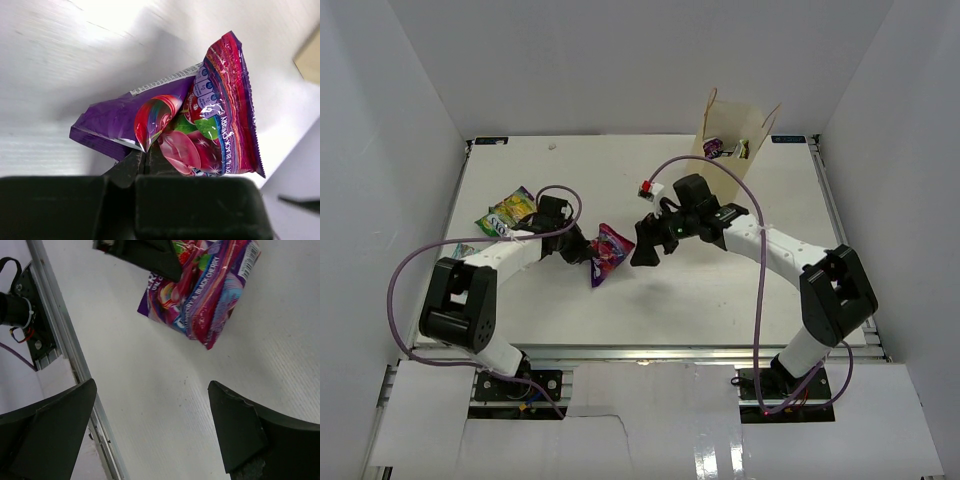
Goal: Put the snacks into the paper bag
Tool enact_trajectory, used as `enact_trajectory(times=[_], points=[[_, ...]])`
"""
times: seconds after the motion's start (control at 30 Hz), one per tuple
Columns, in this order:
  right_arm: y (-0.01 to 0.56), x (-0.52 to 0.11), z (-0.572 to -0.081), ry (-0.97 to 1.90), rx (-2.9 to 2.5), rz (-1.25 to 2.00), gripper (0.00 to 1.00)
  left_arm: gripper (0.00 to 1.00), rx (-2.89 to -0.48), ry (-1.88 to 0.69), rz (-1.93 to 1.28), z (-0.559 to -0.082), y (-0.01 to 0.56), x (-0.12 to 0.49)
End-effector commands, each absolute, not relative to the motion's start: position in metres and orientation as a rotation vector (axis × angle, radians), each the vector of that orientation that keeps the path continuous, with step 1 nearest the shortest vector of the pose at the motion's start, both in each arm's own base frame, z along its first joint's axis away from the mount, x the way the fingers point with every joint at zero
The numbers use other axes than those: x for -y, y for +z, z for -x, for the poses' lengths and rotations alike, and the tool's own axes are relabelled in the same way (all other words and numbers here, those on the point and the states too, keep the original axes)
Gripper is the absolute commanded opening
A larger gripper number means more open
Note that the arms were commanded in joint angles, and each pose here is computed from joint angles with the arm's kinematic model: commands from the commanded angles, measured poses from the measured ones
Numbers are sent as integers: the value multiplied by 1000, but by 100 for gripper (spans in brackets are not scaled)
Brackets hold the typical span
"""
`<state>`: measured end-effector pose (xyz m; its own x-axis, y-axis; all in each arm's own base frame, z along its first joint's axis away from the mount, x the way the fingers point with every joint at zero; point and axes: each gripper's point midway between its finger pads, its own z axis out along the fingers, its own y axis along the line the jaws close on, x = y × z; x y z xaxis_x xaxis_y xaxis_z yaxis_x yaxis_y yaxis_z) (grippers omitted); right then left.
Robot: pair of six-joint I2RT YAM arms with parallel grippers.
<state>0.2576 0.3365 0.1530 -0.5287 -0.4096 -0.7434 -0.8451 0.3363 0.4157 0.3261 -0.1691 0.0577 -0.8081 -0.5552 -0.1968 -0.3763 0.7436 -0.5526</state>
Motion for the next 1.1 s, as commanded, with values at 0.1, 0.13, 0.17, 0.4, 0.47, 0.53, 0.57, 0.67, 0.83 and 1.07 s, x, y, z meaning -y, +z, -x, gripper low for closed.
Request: enact_trajectory(times=[0.1, 0.13, 0.17, 0.4, 0.47, 0.53, 0.57, 0.67, 0.83, 1.07], points=[[160, -347, -298, 995, -2238, 734, 98, 3, -2424, -1009, 461, -325, 114, 200], [164, -351, -302, 1003, -2238, 711, 98, 3, -2413, -1031, 448, -322, 119, 203], [161, -354, -302, 1025, -2264, 685, 98, 3, -2415, -1052, 447, -319, 120, 206], [154, -370, -308, 1024, -2280, 656, 93, 3, -2370, -1170, 409, -308, 141, 222], [148, -373, -307, 1039, -2291, 673, 83, 4, -2336, -1203, 389, -305, 152, 224], [146, -376, -298, 1092, -2292, 713, 59, 7, -2319, -1227, 390, -302, 156, 224], [147, -377, -296, 1115, -2286, 730, 49, 9, -2294, -1241, 374, -303, 162, 225], [155, -377, -289, 1157, -2257, 775, 15, 32, -2246, -1251, 360, -301, 174, 224], [208, -365, -286, 1197, -2013, 957, 8, 66, -2142, -1118, 252, -306, 209, 209], [337, -305, -306, 1020, -1533, 1116, 8, 92, -1908, -873, 210, -310, 276, 168]])
